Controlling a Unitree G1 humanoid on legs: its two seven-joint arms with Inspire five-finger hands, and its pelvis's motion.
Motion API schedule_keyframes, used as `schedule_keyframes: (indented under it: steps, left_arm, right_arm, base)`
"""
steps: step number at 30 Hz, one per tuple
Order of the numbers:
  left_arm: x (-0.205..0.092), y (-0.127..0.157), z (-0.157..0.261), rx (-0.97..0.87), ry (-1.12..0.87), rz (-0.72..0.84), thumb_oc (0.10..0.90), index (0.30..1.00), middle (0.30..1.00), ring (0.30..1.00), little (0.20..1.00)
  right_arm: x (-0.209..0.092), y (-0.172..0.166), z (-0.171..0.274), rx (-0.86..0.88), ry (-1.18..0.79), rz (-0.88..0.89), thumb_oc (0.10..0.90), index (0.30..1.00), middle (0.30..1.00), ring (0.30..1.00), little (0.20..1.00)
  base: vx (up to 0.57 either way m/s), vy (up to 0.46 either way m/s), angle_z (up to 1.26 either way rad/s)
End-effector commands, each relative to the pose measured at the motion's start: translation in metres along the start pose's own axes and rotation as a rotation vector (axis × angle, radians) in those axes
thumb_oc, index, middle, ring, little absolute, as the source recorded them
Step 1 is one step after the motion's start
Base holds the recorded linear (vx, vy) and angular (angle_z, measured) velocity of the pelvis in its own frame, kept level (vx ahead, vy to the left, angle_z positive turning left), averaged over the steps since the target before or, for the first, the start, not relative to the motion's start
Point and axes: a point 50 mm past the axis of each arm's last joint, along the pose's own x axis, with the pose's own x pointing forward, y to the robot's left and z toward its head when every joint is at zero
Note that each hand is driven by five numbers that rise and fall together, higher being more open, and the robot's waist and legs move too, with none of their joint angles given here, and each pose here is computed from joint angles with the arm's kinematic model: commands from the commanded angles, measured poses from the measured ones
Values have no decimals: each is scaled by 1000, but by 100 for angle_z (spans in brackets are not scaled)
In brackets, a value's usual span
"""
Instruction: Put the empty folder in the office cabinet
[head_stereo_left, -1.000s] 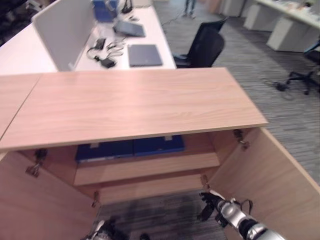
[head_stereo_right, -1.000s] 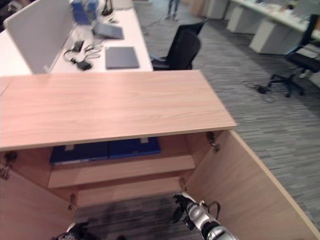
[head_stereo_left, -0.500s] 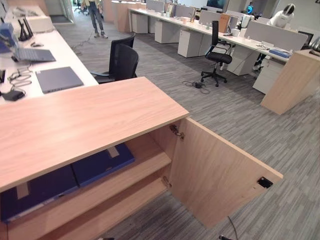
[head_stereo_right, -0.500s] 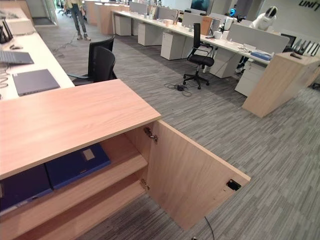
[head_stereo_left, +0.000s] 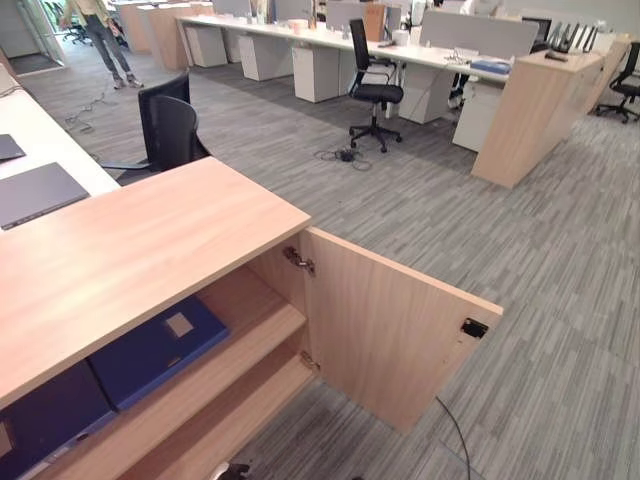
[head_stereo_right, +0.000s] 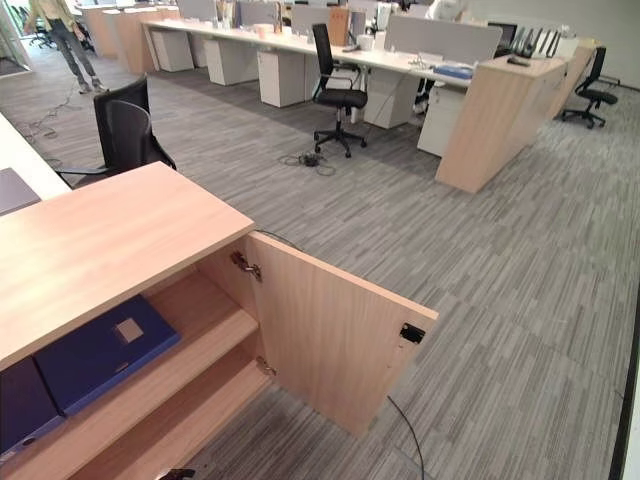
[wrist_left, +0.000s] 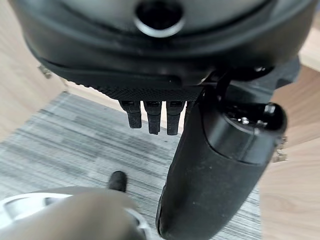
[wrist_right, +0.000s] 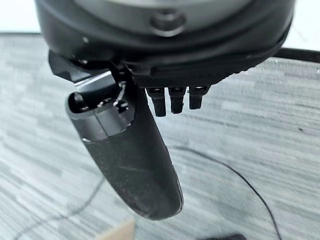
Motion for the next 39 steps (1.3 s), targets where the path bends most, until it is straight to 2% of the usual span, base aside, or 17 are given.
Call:
schedule_keyframes:
  steps: [1,2,3,5,6,9,10,13,19,20,21,25,30,31,33,37,39]
  left_arm:
    - [3,22,11,-19,-20,73,800,900,900,900,900]
    - [3,22,11,-20,-21,72,800,900,900,900,900]
    - [3,22,16,-10,-38,75,800,900,900,900,900]
    - [3,22,16,-10,-38,74,800,900,900,900,900]
    - [3,24,28,13,-82,79,800,900,900,900,900]
    - [3,26,33,27,-103,82,800,900,900,900,900]
    - [3,25,38,36,-120,81,800,900,900,900,900]
    - [2,25,42,38,-142,85,800,900,900,900,900]
    - [2,26,40,37,-158,95,800,900,900,900,900]
    - [2,26,40,35,-159,95,800,900,900,900,900]
    - [2,28,37,27,-154,102,800,900,900,900,900]
    - [2,33,36,21,-158,126,800,900,900,900,900]
    - [1,39,45,4,-191,153,800,900,900,900,900]
    - [0,43,59,6,-235,176,800,900,900,900,900]
    - [-2,46,73,-10,-276,195,800,900,900,900,900]
    - [-5,47,89,-35,-330,217,800,900,900,900,900]
    - [-7,42,93,-30,-349,217,800,900,900,900,900]
  right_arm:
    - [-6,2,98,42,-330,-54,800,900,900,900,900]
    - [-6,2,98,41,-331,-56,800,900,900,900,900]
    - [-15,0,130,-8,-458,-78,800,900,900,900,900]
    - [-15,0,130,-9,-458,-80,800,900,900,900,900]
    - [-34,1,179,-119,-649,-104,800,900,900,900,900]
    - [-49,9,205,-198,-760,-102,800,900,900,900,900]
    - [-64,20,227,-290,-867,-96,800,900,900,900,900]
    - [-88,41,255,-450,-1015,-95,800,900,900,900,900]
    - [-133,67,285,-898,-1281,-175,800,900,900,900,900]
    - [-133,68,286,-901,-1283,-176,800,900,900,900,900]
    - [-145,76,290,-1049,-1351,-193,800,900,900,900,900]
    - [-170,104,287,-1301,-1505,-170,800,900,900,900,900]
    - [-187,129,270,-1466,-1621,-73,800,900,900,900,900]
    - [-192,141,261,-1526,-1659,-18,800,900,900,900,900]
    - [-195,153,248,-1578,-1676,51,800,900,900,900,900]
    - [-194,173,234,-1568,-1670,148,800,900,900,900,900]
    - [-206,201,221,-1523,-1716,263,800,900,900,900,900]
  base:
    - [-22,-57,3]
    - [-28,-40,3]
    - [0,0,0]
    - [-22,-13,11]
    - [-31,-14,13]
    - [-19,-13,14]
    - [-21,-19,35]
    - [-13,-12,21]
    - [-8,-2,24]
    - [-48,-18,-3]
    - [-63,-15,0]
    - [-78,27,-7]
    - [-56,84,18]
    - [-73,137,43]
    - [-73,169,60]
    - [-88,200,111]
    - [-61,243,140]
